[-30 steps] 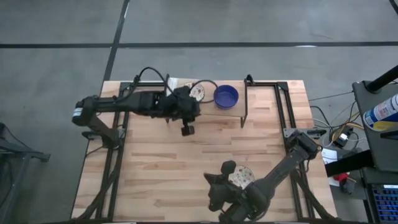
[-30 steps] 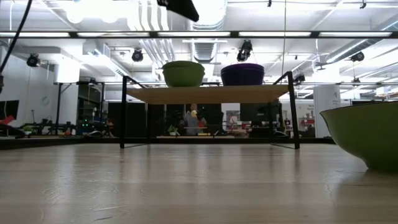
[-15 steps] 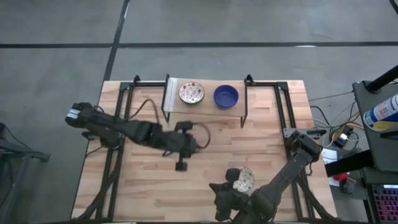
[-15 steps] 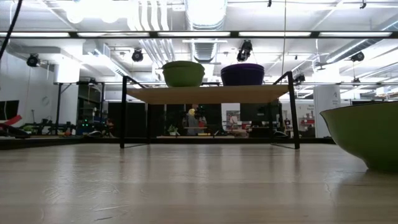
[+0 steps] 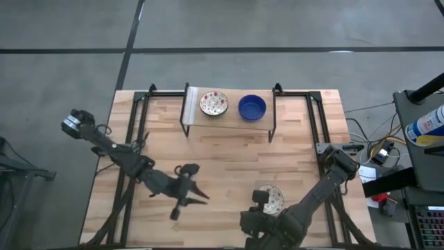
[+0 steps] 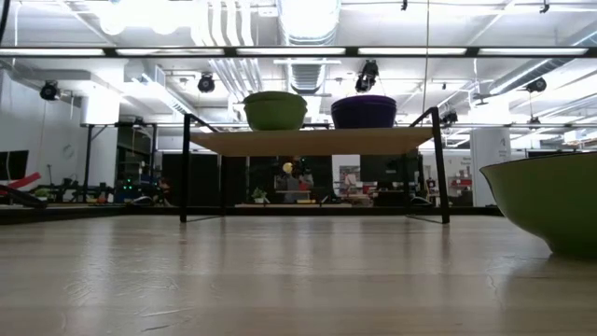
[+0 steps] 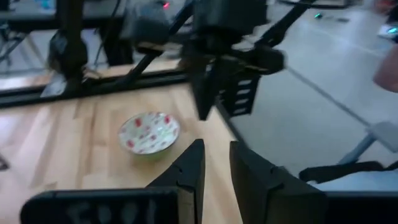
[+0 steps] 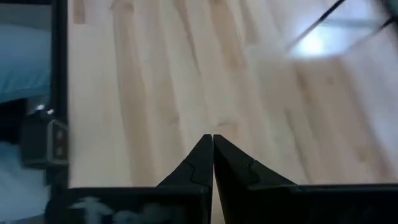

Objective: Pick & Place Mini bowls
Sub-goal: Stack the red patterned bowl on the red patterned bowl on the shelf

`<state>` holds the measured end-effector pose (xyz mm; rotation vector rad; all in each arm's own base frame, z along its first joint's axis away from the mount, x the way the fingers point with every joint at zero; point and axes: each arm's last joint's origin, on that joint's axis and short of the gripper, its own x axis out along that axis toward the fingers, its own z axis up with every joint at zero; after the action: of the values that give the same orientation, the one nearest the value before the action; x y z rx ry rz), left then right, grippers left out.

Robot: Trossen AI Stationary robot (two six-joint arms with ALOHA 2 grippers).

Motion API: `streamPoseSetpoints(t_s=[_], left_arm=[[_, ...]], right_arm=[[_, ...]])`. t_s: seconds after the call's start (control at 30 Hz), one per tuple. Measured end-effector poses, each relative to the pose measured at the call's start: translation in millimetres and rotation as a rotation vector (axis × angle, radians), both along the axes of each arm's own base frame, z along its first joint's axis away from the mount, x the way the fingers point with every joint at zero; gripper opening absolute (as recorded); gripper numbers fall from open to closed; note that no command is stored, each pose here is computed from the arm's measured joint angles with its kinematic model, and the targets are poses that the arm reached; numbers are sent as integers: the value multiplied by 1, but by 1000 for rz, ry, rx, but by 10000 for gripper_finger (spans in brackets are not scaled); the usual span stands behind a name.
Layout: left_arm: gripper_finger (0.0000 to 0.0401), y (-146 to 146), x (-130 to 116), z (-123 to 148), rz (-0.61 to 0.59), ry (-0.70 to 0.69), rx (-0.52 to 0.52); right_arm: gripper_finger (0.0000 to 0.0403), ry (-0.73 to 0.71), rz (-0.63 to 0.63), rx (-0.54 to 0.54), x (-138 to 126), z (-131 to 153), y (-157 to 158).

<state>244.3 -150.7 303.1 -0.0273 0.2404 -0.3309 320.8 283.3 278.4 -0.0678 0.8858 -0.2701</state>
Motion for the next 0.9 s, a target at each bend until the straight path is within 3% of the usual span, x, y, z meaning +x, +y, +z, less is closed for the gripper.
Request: streamPoseSetpoints(t_s=[0.13,0.33,0.47,0.67,0.9], left_arm=[[71,-4,-13,-5,-41,-51,-21],[71,-6,-26,-19,-68,-36,-40],[71,-5,-29,-27,-64,-22,-84],[71,-4,-31,-36,-57,0,-102],[71,-5,-31,-35,-61,-6,-106]], right_arm=[[23,54,-37,55,-4,-2,-2],[71,237,-204,67,-21,-11,-12],[95,330,-186,64,-29,-25,-9],[107,397,-192,115,-34,-43,-5],[102,470,-240,77,-44,-68,-10]])
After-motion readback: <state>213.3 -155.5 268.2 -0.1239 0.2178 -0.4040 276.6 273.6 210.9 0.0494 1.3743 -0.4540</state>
